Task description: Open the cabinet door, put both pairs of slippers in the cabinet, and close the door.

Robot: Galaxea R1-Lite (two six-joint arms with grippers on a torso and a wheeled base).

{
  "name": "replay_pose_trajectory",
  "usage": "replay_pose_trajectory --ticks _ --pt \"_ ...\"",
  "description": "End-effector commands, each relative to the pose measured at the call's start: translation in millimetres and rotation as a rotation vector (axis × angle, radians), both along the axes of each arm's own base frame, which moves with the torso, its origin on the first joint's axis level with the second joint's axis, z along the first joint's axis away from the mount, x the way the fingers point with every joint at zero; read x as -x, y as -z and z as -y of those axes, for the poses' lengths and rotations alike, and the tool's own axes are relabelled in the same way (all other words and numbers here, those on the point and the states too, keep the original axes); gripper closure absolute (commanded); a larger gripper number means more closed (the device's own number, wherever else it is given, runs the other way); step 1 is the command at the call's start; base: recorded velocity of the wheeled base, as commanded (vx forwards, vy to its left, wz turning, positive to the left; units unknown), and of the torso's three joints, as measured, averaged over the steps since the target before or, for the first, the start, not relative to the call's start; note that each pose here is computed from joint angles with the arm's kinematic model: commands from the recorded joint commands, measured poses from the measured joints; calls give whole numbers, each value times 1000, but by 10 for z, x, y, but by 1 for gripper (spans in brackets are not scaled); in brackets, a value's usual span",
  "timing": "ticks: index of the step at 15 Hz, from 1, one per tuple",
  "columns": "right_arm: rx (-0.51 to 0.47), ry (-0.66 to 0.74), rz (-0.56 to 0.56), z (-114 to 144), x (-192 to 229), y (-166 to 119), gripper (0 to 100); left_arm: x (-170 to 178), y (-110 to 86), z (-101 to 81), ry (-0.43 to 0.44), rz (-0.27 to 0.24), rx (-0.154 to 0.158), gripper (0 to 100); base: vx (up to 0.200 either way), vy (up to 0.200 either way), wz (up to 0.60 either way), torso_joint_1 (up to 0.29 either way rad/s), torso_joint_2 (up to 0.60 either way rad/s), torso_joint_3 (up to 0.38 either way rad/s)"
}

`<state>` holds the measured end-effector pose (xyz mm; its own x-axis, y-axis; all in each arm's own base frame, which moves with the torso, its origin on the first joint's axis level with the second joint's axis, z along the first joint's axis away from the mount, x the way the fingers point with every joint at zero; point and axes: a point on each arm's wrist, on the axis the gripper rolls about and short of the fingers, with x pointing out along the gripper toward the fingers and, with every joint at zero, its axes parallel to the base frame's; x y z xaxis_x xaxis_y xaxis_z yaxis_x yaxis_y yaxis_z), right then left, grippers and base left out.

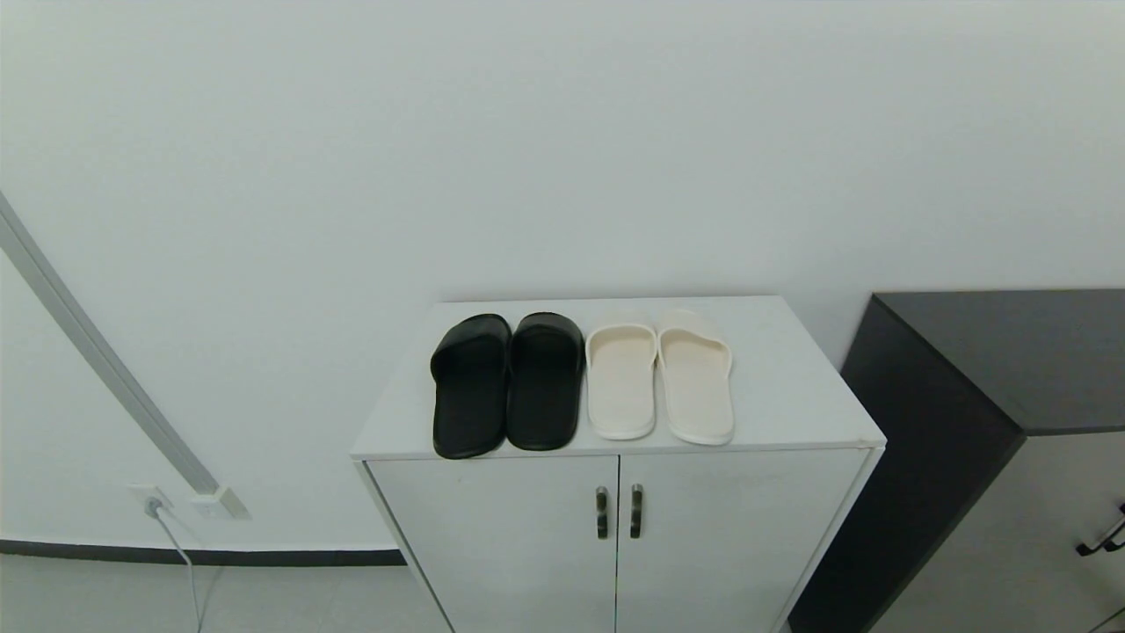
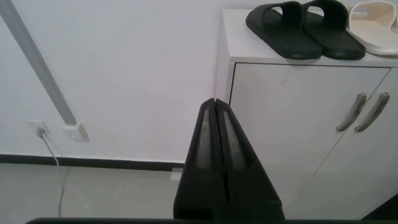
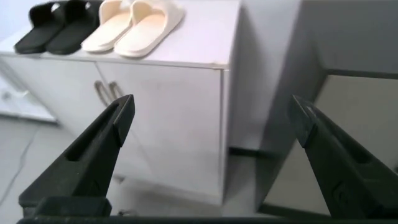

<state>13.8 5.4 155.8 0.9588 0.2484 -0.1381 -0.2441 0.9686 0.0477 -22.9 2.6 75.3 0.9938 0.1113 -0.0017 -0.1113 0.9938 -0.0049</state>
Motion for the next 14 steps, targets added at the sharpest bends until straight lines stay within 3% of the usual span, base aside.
replay_pose_trajectory --ticks 1,7,14 --pt "-42 -165 -211 -130 -656 -55 0 0 0 0 0 0 1 100 0 0 0 0 0 0" --pt "-70 -246 -262 -668 -1095 -332 0 0 0 3 15 -1 -7 100 0 0 0 0 0 0" --pt "-32 -221 -295 -1381 -1708 -307 0 0 0 4 19 -1 -8 100 0 0 0 0 0 0"
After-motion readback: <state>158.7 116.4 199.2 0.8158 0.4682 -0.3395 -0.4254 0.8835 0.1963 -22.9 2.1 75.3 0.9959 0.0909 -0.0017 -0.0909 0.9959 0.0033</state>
